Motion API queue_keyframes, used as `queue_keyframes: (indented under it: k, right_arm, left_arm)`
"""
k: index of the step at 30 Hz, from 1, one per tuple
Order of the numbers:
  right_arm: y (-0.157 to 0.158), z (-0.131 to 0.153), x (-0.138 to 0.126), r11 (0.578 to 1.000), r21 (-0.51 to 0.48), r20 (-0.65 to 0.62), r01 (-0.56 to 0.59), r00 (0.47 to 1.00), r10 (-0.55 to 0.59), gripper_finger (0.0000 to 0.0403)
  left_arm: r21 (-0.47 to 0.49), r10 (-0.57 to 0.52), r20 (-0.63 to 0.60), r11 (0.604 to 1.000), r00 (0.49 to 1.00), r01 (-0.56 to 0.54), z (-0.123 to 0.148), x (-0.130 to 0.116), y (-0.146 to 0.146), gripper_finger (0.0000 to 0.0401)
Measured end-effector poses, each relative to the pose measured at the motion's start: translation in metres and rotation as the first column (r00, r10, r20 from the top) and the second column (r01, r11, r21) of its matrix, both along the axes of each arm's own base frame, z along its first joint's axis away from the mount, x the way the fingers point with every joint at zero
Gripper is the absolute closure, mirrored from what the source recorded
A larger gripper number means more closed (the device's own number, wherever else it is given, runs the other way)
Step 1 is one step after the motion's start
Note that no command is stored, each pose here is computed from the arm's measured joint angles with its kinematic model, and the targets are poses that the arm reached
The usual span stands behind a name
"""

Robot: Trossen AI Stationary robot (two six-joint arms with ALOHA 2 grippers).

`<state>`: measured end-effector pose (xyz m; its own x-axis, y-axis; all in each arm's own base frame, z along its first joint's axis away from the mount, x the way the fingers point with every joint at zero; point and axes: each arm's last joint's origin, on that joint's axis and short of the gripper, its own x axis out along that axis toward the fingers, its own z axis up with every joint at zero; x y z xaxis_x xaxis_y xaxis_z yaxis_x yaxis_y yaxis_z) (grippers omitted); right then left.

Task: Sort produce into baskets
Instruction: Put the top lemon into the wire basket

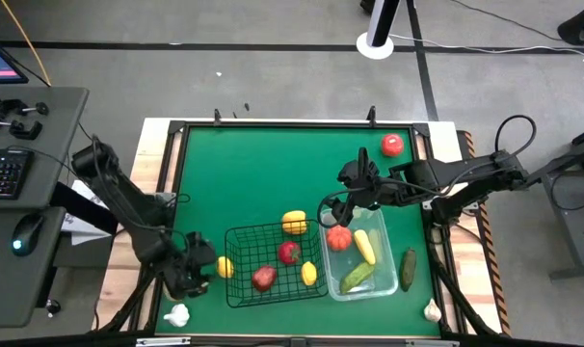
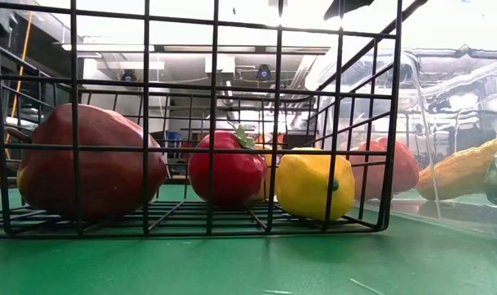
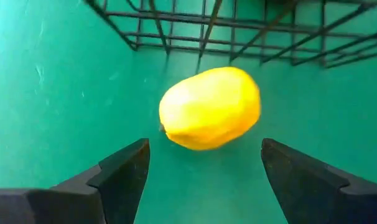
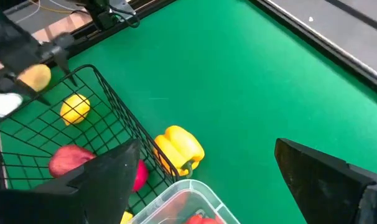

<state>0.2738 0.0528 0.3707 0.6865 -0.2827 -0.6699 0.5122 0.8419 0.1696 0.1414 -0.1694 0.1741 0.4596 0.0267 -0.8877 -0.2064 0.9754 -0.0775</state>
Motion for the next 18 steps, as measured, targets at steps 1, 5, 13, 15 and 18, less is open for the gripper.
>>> queue_keyframes:
  k: [1,5,13,15,18]
  right_arm:
    - [0.000,0.000,0.000,1.000,0.011,0.001,0.002,1.000,-0.002,0.0038]
    - [0.000,0.000,0.000,1.000,0.025,0.002,0.001,1.000,-0.001,0.0038]
    - [0.001,0.000,0.000,0.998,0.055,0.013,0.028,0.999,-0.029,0.0038]
    - [0.001,0.000,0.000,0.998,0.061,0.015,0.033,0.999,-0.034,0.0038]
    - [0.001,0.000,0.000,0.997,0.069,0.017,0.039,0.999,-0.040,0.0038]
  left_arm:
    - [0.020,-0.032,-0.008,0.999,0.999,0.032,-0.002,0.002,0.000,0.0107]
    - [0.078,-0.160,-0.018,0.984,0.987,0.161,-0.007,0.007,-0.003,0.0107]
    - [0.219,-0.385,-0.055,0.895,0.921,0.388,-0.013,0.010,-0.006,0.0107]
    - [0.242,-0.436,-0.063,0.866,0.898,0.438,-0.015,0.012,-0.008,0.0107]
    - [0.283,-0.503,-0.097,0.814,0.859,0.508,-0.019,0.013,-0.009,0.0107]
